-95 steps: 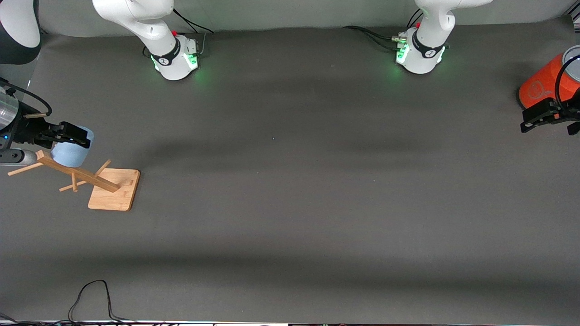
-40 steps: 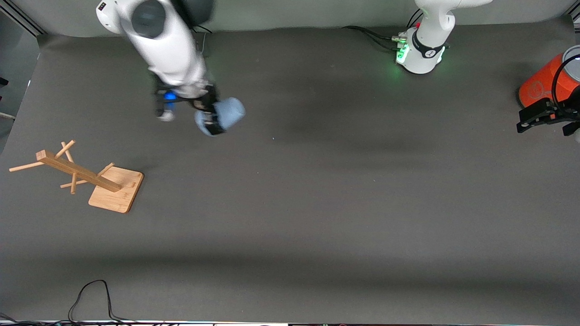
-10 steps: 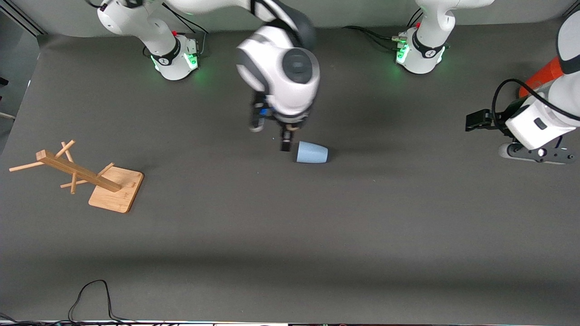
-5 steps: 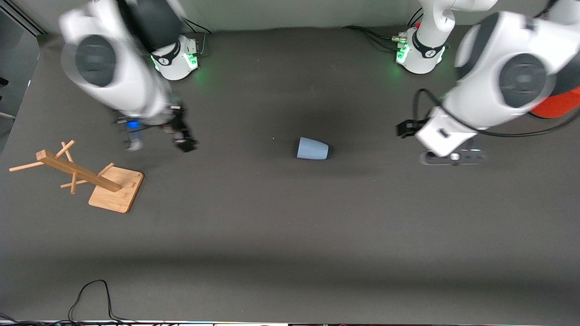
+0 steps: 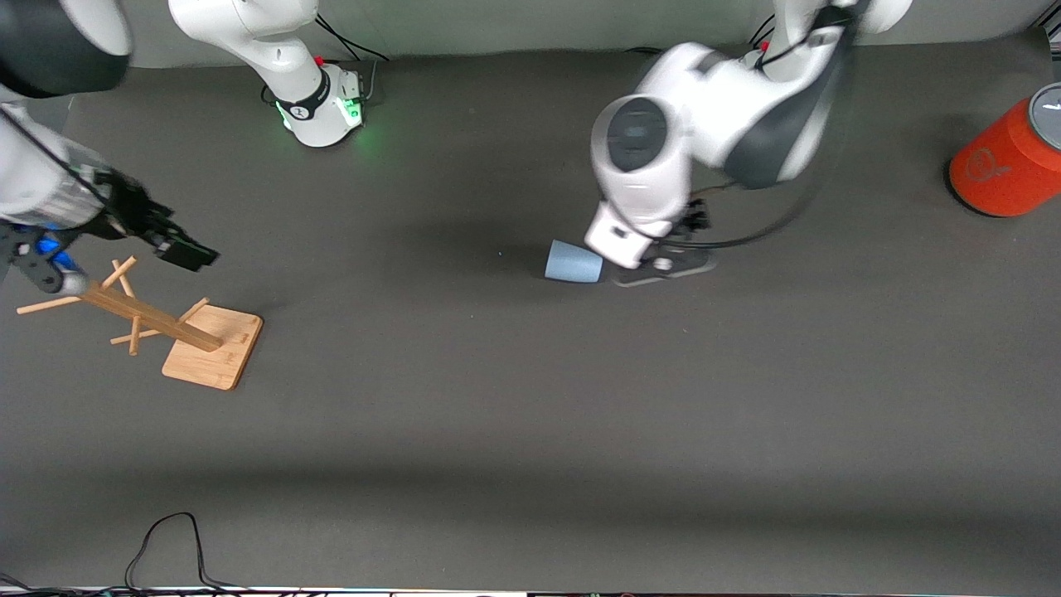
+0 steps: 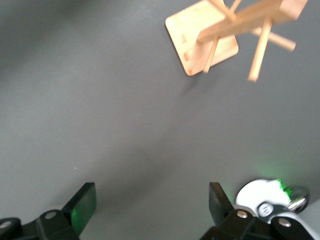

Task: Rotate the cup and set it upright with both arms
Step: 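Retract the right gripper while the left gripper reaches the cup, then grasp the rim of the lying cup with the left gripper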

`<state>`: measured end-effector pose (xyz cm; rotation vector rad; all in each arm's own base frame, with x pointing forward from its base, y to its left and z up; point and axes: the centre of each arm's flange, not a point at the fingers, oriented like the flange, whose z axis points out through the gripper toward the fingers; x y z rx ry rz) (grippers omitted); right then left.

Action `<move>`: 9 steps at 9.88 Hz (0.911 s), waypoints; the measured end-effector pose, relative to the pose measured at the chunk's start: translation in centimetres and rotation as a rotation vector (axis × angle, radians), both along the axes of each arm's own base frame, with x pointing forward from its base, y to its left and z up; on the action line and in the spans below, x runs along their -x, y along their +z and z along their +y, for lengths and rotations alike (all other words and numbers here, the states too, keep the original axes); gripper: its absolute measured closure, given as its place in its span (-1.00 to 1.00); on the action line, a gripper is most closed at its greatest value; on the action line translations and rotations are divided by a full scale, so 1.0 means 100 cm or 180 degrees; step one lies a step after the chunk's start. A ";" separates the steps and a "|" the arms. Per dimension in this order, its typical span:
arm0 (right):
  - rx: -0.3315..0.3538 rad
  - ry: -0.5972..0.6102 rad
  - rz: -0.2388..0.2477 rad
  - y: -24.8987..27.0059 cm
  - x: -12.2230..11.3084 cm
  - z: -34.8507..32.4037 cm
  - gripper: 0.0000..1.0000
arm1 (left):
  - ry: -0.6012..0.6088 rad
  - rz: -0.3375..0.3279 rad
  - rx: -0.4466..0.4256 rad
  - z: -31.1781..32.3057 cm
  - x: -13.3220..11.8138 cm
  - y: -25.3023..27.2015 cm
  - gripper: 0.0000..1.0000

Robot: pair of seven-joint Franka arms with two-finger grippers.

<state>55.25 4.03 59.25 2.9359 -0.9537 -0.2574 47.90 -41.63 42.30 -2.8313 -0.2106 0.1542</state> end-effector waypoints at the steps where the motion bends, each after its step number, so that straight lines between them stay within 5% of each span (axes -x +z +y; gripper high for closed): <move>1: -0.0042 0.0285 -0.0021 0.002 0.000 -0.017 -1.00 | -0.0043 -0.0038 -0.0172 -0.036 0.023 -0.029 -1.00; 5: -0.0166 0.1439 -0.0303 0.008 -0.009 -0.067 -1.00 | -0.0375 -0.0259 -0.0766 -0.138 0.135 -0.138 -0.96; 9: -0.0150 0.1886 -0.0518 -0.001 -0.012 -0.071 -1.00 | -0.0378 -0.0469 -0.0883 -0.155 0.126 -0.190 -0.96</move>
